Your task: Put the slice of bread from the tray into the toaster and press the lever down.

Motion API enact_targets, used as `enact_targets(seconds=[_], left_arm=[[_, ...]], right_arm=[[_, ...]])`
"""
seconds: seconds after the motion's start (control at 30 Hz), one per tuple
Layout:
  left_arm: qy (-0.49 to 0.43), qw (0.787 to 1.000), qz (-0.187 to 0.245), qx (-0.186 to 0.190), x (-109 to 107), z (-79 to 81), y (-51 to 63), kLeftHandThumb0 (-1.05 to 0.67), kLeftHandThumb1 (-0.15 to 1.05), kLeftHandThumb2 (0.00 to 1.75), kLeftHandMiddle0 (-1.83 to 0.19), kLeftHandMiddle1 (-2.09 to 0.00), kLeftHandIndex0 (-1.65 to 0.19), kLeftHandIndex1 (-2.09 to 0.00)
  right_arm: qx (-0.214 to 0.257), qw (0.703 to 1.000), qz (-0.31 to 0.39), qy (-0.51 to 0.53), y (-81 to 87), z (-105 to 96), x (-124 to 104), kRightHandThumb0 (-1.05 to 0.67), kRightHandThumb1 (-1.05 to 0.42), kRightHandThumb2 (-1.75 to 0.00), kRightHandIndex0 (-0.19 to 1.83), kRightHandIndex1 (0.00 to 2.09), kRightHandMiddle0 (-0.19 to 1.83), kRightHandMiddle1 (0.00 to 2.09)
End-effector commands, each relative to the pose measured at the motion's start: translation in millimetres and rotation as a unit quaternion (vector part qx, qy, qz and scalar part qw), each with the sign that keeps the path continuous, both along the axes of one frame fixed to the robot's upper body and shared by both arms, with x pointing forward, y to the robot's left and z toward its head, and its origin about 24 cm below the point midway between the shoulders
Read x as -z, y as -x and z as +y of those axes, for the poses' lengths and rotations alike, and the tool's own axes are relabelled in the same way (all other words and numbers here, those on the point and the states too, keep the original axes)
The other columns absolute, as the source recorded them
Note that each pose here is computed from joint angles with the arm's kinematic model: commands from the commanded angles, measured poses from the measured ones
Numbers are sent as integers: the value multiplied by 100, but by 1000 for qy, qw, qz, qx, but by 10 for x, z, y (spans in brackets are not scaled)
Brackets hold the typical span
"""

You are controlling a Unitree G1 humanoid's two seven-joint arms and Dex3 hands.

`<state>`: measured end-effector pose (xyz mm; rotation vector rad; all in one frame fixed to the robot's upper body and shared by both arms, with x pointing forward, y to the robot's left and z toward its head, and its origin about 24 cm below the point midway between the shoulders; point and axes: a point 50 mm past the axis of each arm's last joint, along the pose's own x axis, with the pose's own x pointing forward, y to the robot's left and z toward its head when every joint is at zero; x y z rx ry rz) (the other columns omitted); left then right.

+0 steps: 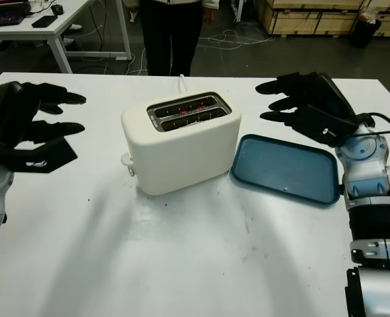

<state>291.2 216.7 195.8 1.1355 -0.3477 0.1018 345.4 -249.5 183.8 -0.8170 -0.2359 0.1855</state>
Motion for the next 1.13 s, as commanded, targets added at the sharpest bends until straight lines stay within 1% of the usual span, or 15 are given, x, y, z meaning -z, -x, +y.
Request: enact_targets(seconds=[0.0, 0.3, 0.67, 0.77, 0.9, 1.1], left_arm=[[-4, 1000, -7, 1, -32, -28, -20, -52, 69, 0, -99, -51, -106, -2], [-8, 1000, -5, 2, -7, -57, -35, -50, 68, 0, -97, -57, -107, -2], [-6, 1000, -6, 0, 30, -62, -48, -46, 70, 0, -94, -63, -107, -2], [-3, 1000, -6, 0, 56, -66, -48, -45, 69, 0, -94, -65, -108, -2], [-3, 1000, -2, 2, 70, -73, -38, -45, 69, 0, -92, -68, -108, -2], [-1, 1000, -2, 5, 79, -92, -8, -45, 69, 0, -89, -71, -107, -1]], right_arm=[[-2, 1000, -7, 6, -19, -6, -54, -44, -77, 0, 96, 4, 82, 0], [-5, 1000, -10, 6, -27, -20, 1, -40, -76, 0, 98, 3, 83, 0], [-4, 1000, 11, -4, -21, 0, 65, -43, -76, 0, 99, 2, 82, 0], [-3, 1000, 18, 8, 6, 28, 94, -45, -77, 0, 99, 2, 82, 0], [-13, 1000, 19, 2, 60, 70, 128, -42, -76, 0, 101, 2, 85, 1], [-20, 1000, 11, 8, 115, 88, 119, -41, -75, 0, 100, 1, 84, 0]])
